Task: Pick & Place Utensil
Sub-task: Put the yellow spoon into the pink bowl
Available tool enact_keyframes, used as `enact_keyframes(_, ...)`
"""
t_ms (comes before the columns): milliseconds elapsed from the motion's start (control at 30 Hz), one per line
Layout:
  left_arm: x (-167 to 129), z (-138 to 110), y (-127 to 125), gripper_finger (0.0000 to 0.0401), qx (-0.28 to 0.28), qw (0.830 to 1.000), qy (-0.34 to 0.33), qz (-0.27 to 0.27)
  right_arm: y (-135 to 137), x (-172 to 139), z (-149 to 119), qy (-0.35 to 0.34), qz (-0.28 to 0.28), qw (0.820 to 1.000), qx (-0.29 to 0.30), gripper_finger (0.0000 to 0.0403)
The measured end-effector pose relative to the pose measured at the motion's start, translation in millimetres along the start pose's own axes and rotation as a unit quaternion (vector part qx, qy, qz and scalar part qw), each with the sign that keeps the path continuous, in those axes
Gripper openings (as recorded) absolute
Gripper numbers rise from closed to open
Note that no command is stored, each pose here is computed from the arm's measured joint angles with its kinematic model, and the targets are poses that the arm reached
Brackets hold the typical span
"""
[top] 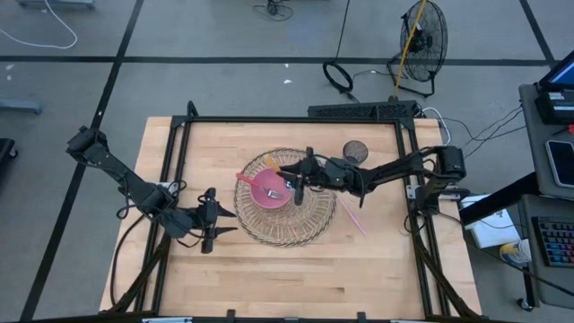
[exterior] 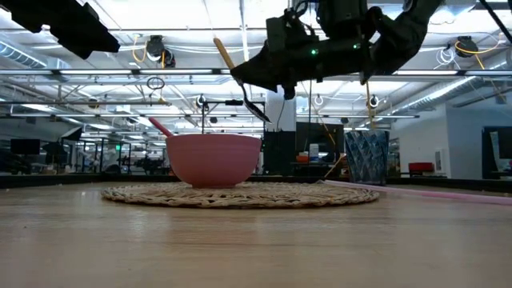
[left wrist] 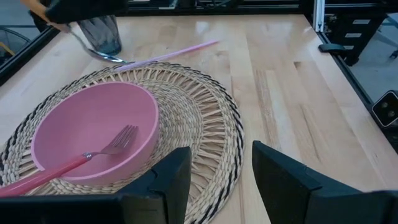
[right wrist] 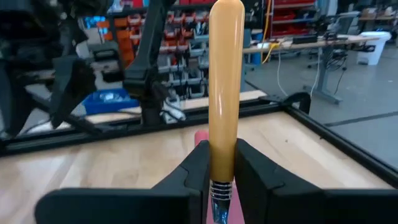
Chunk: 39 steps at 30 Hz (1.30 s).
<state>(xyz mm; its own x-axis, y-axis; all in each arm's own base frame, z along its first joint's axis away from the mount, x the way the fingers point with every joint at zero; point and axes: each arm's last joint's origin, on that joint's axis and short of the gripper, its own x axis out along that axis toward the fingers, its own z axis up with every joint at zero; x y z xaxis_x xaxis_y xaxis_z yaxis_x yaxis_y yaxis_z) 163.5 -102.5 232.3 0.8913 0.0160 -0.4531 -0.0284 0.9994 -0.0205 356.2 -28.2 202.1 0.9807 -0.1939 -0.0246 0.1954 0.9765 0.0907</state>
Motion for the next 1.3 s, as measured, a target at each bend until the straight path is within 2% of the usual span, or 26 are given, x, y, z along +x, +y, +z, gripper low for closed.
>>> enact_keyframes(300, 0, 0, 0, 0.017, -0.003, 1.0, -0.002, 0.004, -3, 46, 0, 0.005, 0.015, 1.0, -0.006, 0.0047)
enact_keyframes(467, 0, -1, 0, 0.017, -0.001, 1.0, 0.001, 0.004, -9, 67, -5, 0.038, 0.024, 0.999, -0.012, 0.0047)
enact_keyframes(767, 0, -1, 1, 0.017, 0.011, 1.0, 0.005, 0.006, -28, 69, -21, 0.097, -0.005, 0.995, 0.021, 0.0047)
enact_keyframes(1300, 0, -1, 1, 0.017, 0.013, 1.0, 0.005, 0.007, -25, 68, -27, 0.131, 0.01, 0.991, 0.02, 0.0047)
